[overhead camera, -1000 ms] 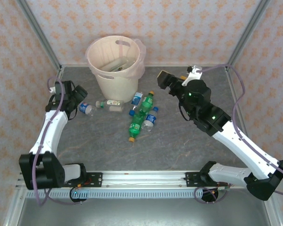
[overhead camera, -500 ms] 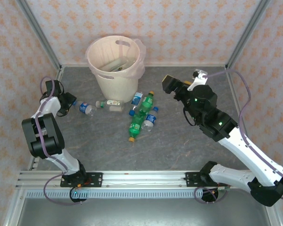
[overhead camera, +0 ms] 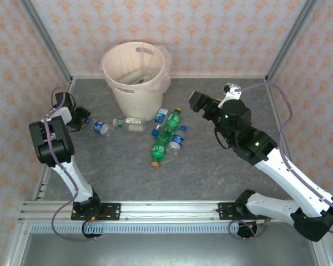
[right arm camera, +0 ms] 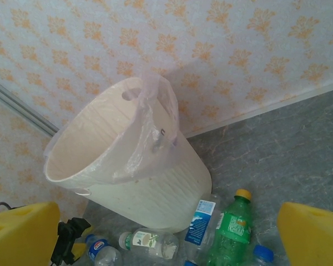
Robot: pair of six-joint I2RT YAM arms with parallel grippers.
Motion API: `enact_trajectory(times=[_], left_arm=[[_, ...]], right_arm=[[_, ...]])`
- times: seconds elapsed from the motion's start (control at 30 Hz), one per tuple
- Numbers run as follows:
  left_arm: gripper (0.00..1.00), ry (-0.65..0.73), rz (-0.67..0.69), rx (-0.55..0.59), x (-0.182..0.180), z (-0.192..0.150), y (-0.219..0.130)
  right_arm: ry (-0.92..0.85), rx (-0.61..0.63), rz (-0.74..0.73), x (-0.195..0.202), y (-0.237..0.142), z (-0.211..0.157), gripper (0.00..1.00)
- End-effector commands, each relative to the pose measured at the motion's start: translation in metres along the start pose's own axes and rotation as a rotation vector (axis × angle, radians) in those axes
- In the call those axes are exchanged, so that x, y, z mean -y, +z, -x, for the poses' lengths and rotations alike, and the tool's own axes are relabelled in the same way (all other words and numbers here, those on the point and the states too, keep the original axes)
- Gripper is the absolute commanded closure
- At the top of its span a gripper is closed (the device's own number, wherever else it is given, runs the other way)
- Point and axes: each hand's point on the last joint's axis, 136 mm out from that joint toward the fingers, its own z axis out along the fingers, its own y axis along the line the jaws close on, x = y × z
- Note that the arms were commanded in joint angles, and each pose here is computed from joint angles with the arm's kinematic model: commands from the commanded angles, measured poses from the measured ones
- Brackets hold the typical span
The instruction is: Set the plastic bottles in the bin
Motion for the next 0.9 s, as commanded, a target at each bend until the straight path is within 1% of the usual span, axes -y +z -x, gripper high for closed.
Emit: enact_trajectory(times=[0.0, 0.33, 0.67, 0.73, 0.8, 0.87], left_arm=[[0.4, 0.0, -0.055, -0.014, 0.01, 0.004, 0.006], [0.43, -0.002, -0.086, -0.06, 0.005, -0.014, 0.015], [0.44, -0.023, -0.159, -0.094, 0.014, -0.026, 0.005], [0.46, -0.03, -0.168, -0.103, 0.014, -0.029, 0.004], [0.5, -0.033, -0.182, -0.111, 0.016, -0.033, 0.002], [0.5, -0.036, -0.198, -0.111, 0.019, -0.035, -0.001]], right_arm=[[0.004, 0.003, 0.011, -0.008, -0.004, 0.008, 0.0], [-0.011, -0.014, 0.002, -0.009, 0.007, 0.001, 0.0], [-0.016, -0.029, -0.001, -0.009, 0.015, -0.006, 0.0], [-0.013, -0.029, 0.0, -0.008, 0.015, -0.007, 0.0], [-0.011, -0.034, -0.001, -0.007, 0.016, -0.009, 0.0], [-0.009, -0.039, -0.003, -0.006, 0.017, -0.012, 0.0]])
